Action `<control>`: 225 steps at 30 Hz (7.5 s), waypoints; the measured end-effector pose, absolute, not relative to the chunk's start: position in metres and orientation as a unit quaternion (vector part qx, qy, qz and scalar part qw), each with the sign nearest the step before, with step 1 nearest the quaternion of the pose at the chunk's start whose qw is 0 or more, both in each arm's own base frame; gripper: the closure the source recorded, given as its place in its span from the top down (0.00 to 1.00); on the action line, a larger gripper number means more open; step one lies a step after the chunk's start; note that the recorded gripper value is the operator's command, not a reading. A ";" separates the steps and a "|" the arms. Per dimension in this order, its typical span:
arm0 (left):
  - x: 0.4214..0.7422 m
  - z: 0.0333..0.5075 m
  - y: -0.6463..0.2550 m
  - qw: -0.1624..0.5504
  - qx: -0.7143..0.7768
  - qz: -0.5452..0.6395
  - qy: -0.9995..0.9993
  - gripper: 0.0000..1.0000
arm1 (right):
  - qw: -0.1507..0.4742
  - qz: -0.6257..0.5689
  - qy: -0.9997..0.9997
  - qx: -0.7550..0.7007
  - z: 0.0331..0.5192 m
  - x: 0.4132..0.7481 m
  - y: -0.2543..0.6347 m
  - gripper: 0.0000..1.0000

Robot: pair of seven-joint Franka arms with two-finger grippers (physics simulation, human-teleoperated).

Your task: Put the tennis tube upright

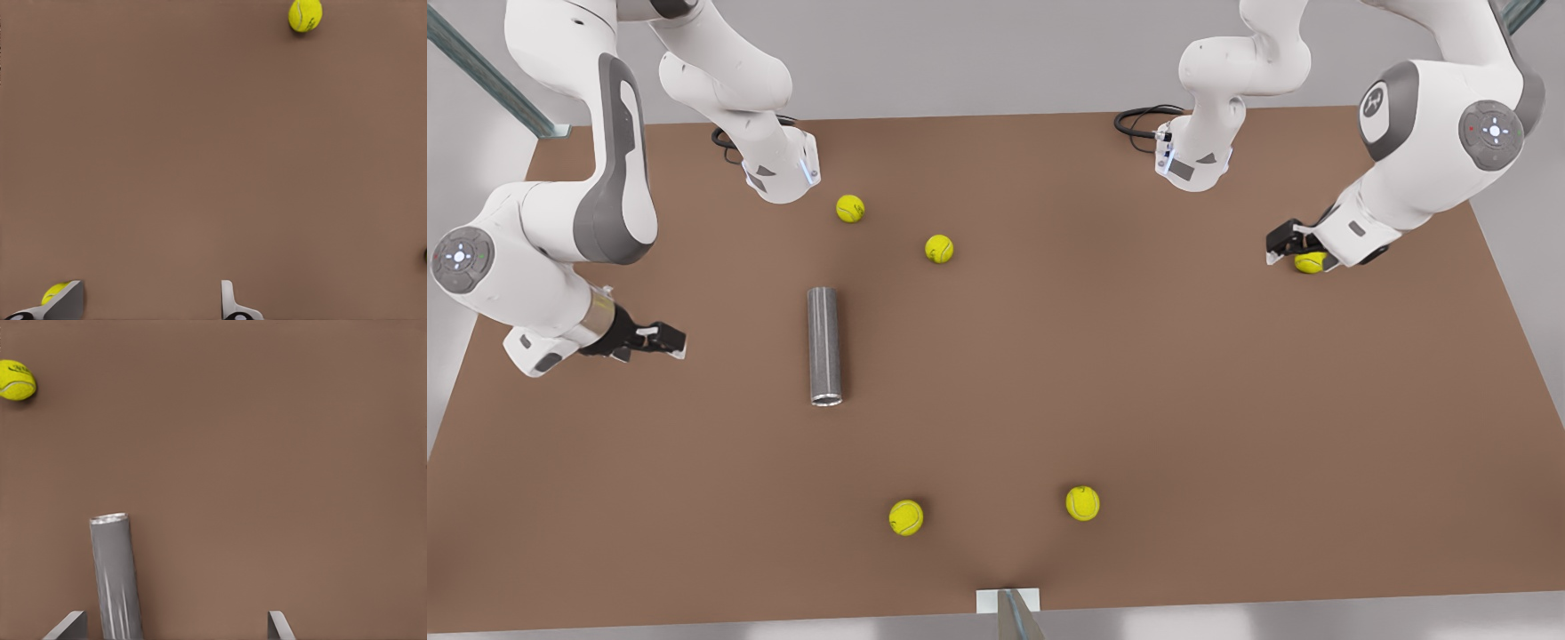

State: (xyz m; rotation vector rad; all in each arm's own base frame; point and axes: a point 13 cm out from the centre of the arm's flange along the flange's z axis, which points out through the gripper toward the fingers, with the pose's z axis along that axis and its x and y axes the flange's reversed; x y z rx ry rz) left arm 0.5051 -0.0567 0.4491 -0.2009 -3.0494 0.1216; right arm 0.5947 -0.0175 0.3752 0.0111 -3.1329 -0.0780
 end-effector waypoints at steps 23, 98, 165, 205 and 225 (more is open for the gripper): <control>0.500 0.421 -0.072 0.081 -0.080 0.023 -0.993 1.00 | 0.049 -0.006 -0.997 0.053 0.299 0.610 0.017 1.00; 0.526 0.410 -0.121 0.109 -0.042 0.055 -0.992 1.00 | -0.092 -0.001 -0.824 0.559 0.170 0.639 0.510 1.00; 0.672 0.091 -0.457 0.097 -0.031 0.509 -0.855 1.00 | -0.012 -0.024 -1.000 0.007 0.390 0.621 -0.004 1.00; 0.645 0.128 -0.494 0.137 -0.021 0.582 -0.801 0.50 | -0.015 -0.025 -1.000 0.002 0.391 0.622 -0.003 1.00; 0.698 0.262 -0.371 0.068 -0.033 0.499 -0.863 0.21 | -0.013 -0.026 -1.000 0.003 0.389 0.623 -0.002 1.00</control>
